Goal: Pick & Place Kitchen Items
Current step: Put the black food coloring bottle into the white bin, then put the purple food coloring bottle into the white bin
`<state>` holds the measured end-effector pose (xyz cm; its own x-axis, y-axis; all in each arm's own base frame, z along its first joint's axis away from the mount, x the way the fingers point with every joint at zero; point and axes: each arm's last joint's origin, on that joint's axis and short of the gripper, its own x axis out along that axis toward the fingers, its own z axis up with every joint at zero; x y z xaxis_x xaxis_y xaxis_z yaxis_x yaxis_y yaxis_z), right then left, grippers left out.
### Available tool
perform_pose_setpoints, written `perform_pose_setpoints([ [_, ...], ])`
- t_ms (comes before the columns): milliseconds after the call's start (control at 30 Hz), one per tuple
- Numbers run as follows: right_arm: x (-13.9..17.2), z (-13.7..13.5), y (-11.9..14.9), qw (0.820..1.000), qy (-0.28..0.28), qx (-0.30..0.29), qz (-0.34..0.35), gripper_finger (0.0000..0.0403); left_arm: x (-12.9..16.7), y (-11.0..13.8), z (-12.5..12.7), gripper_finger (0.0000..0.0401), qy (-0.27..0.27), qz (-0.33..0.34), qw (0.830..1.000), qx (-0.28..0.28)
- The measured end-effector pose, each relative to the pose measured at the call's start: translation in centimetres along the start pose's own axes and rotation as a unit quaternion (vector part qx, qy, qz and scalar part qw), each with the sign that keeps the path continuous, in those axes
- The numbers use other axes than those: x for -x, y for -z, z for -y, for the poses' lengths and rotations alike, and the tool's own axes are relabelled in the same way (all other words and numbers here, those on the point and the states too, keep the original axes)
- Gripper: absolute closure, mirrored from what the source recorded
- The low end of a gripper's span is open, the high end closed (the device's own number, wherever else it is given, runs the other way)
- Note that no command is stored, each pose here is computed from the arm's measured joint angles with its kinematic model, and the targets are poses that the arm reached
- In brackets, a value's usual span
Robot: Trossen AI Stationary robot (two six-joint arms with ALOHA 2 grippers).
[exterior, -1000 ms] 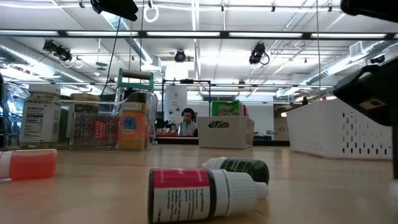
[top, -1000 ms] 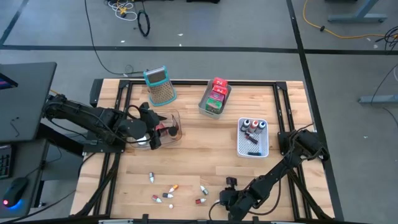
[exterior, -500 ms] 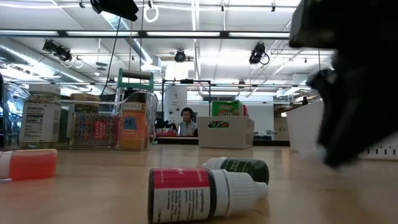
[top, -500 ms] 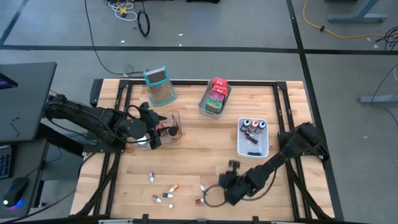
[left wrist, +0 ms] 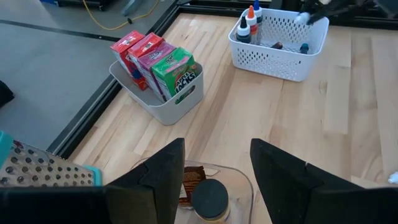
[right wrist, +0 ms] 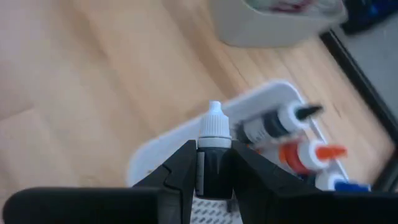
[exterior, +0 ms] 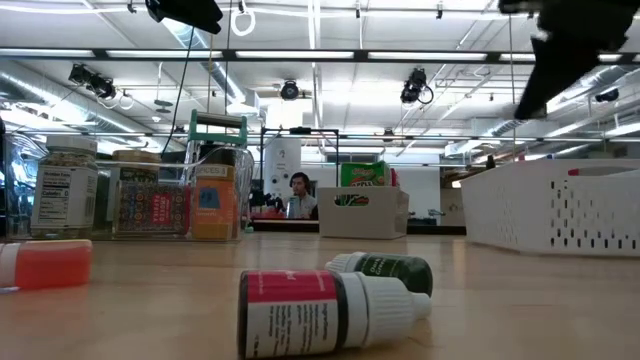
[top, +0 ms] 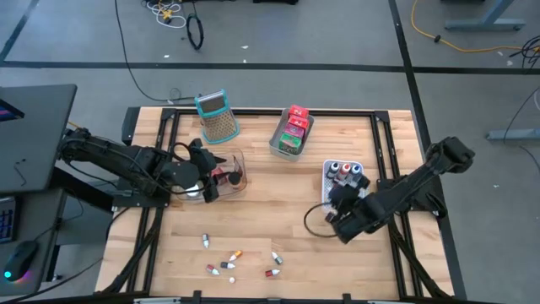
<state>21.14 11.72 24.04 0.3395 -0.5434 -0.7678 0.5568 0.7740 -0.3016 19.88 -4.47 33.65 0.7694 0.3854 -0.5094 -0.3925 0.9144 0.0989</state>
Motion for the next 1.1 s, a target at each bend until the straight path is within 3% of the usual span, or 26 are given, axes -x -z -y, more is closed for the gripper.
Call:
perform_pose_setpoints([
  [333, -4.8, 2.9, 4.6, 0.993, 0.010, -0.066, -0.098, 0.0306, 0.0, 0.0, 0.0, 0.0209, 0.000, 0.000, 1.000, 0.006],
  [533, -6.5, 3.3, 5.6, 0.993, 0.012, -0.045, -0.110, 0.0282, 0.0, 0.0, 0.0, 0.0209, 0.000, 0.000, 1.000, 0.008],
  [833, -6.3, 3.4, 3.9, 0.995, 0.006, -0.021, -0.100, 0.0217, 0.0, 0.0, -0.1, 0.0209, -0.012, 0.005, 1.000, 0.008],
  [1100, -3.9, 2.3, -0.4, 0.999, -0.009, -0.008, 0.034, 0.0202, 0.0, 0.0, -0.1, 0.0209, -0.013, 0.005, 1.000, -0.007],
])
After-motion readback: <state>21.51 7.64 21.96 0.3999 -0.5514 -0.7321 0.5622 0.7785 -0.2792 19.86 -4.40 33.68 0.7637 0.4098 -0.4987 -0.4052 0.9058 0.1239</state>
